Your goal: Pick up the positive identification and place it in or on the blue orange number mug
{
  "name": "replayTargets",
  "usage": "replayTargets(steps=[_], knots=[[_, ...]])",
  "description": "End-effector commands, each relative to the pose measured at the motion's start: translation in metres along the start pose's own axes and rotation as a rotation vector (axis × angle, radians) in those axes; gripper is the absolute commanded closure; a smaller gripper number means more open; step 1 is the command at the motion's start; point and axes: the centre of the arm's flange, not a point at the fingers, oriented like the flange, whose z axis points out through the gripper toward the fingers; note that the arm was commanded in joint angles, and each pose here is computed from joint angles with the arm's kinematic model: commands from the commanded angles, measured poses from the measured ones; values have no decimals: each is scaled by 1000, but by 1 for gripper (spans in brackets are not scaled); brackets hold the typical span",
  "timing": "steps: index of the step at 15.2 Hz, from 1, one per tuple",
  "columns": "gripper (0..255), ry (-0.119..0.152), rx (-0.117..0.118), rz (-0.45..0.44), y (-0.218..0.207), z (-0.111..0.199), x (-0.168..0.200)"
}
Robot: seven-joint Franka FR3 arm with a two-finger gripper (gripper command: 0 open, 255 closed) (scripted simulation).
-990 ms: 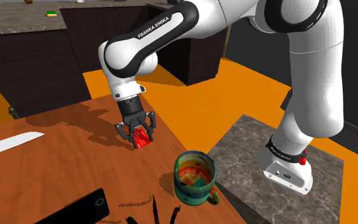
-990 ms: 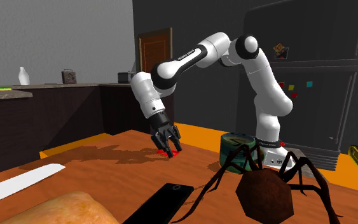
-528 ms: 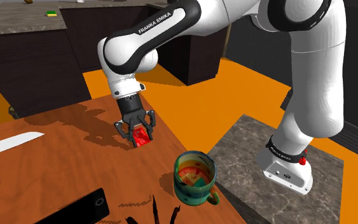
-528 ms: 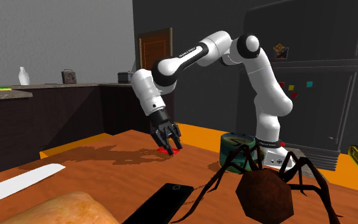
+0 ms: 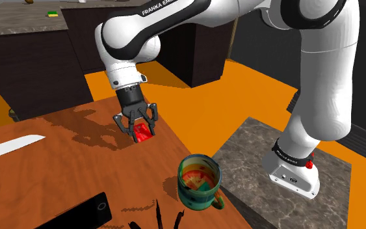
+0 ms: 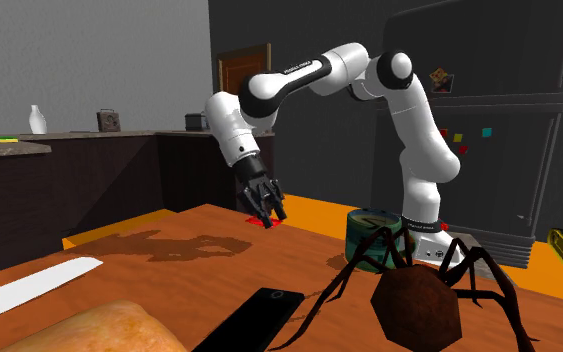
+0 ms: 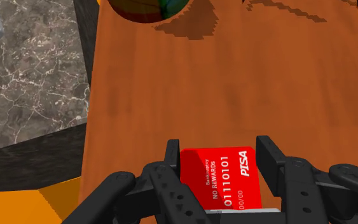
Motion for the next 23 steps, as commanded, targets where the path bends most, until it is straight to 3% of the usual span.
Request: replayTargets(steps=[1,20,23], knots=[[255,0,0,0,0,-9,-6],[255,0,0,0,0,-93,-61],[255,0,0,0,6,-81,-84]])
